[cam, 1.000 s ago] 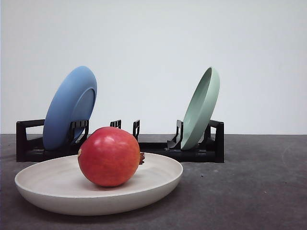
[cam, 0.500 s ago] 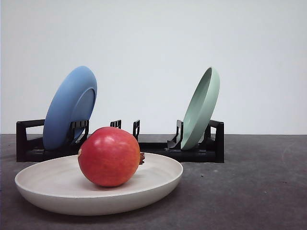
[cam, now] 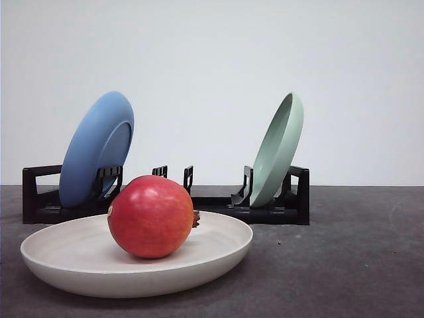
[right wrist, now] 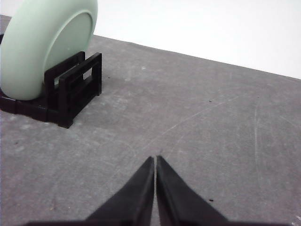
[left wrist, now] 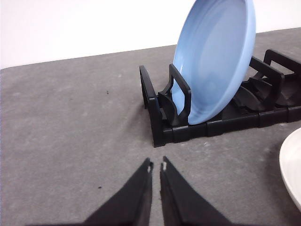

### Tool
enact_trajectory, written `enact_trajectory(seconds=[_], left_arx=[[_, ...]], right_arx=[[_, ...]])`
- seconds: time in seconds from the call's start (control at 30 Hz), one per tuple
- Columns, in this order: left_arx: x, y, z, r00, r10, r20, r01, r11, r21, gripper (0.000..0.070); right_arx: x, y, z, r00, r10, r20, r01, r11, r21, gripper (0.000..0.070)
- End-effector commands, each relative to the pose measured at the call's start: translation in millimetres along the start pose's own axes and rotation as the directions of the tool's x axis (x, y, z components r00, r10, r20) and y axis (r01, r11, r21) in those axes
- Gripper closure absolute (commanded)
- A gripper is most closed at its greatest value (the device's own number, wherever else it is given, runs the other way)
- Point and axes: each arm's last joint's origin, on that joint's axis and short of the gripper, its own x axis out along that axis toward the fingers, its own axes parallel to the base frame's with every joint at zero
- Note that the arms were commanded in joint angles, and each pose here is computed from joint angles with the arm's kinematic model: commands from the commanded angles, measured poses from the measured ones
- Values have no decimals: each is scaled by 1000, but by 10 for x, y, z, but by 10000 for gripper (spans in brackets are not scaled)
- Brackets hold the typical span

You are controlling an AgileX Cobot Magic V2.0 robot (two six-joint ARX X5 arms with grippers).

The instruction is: Place pomegranate in white plate

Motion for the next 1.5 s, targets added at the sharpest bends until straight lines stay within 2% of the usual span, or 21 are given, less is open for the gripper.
enact_trajectory(seconds=[0.0,1.47], left_arx=[[10,-1,-38,1000,-1,-11,1,1000,-4,689],[10,-1,-38,1000,-1,-11,1,1000,-4,689]], right_arx=[[4,0,-15,1000,-1,-1,1,1000,11,700],[4,0,-15,1000,-1,-1,1,1000,11,700]])
